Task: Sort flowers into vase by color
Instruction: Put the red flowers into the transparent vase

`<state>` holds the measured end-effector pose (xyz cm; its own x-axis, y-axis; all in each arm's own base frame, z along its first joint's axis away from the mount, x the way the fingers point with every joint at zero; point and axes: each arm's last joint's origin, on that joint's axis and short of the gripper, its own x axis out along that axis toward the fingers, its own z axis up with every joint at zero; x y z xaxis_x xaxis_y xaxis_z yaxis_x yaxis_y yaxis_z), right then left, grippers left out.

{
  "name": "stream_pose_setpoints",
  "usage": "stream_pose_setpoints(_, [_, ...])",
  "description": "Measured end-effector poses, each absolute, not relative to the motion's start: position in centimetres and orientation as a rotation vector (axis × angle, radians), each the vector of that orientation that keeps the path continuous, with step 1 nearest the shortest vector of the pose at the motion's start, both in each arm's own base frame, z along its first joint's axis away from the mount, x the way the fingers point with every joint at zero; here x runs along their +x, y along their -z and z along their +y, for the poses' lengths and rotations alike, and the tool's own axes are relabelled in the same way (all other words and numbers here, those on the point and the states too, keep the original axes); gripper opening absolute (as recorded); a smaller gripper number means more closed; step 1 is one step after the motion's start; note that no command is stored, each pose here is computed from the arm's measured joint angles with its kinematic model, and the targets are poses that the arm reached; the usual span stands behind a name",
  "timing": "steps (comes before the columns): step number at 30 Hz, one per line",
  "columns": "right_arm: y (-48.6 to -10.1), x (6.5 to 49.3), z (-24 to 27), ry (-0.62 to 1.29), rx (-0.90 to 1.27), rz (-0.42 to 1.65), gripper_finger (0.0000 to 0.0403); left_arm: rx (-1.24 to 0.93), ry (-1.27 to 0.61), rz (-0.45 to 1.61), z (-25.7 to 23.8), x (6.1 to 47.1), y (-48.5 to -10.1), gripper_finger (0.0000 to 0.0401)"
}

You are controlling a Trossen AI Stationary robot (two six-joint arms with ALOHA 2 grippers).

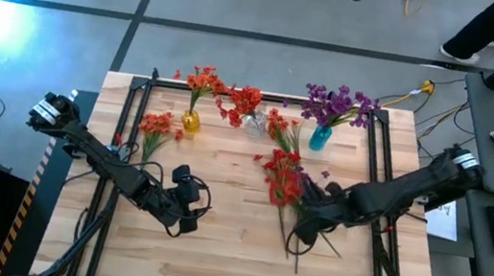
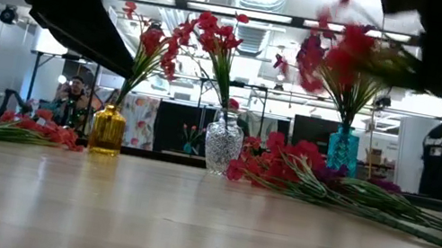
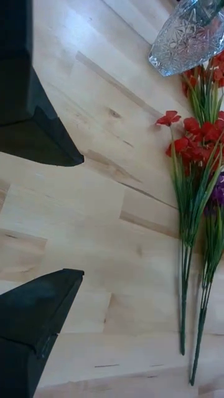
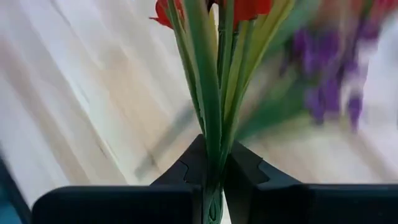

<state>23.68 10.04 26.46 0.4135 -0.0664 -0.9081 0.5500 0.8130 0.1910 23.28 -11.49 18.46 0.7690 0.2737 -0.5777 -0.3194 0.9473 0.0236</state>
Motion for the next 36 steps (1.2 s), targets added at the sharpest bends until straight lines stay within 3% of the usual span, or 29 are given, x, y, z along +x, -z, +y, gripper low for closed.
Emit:
stream_pose_setpoints(8, [-32.5,25.8,9.9,0.216,0.297,0.408,0.0027,-0.091,-0.344,0.601,-11.5,23.3,-18.5,0.0269])
stream_pose_setpoints(12, [-34.9,26.9,9.4,0.352,0.055,0.087,0.0027,-0.138,-0.364,0.59,-11.4,23.3,-18.5,0.0269])
stream_pose_setpoints(17, [-35.2,27.9,6.5,0.41,-0.051,-0.192,0.0027,-0.224,-0.374,0.59,-11.5,23.3,-18.4,0.0269])
stream_pose_setpoints(26, [-32.4,28.7,-0.3,0.513,-0.059,-0.199,0.0027,-0.268,-0.326,0.662,-11.6,23.0,-18.1,0.0269])
stream_pose_setpoints(36, [-31.0,29.9,-1.6,0.627,-0.045,-0.233,0.0027,-0.309,-0.382,0.651,-11.4,22.9,-18.0,0.0269])
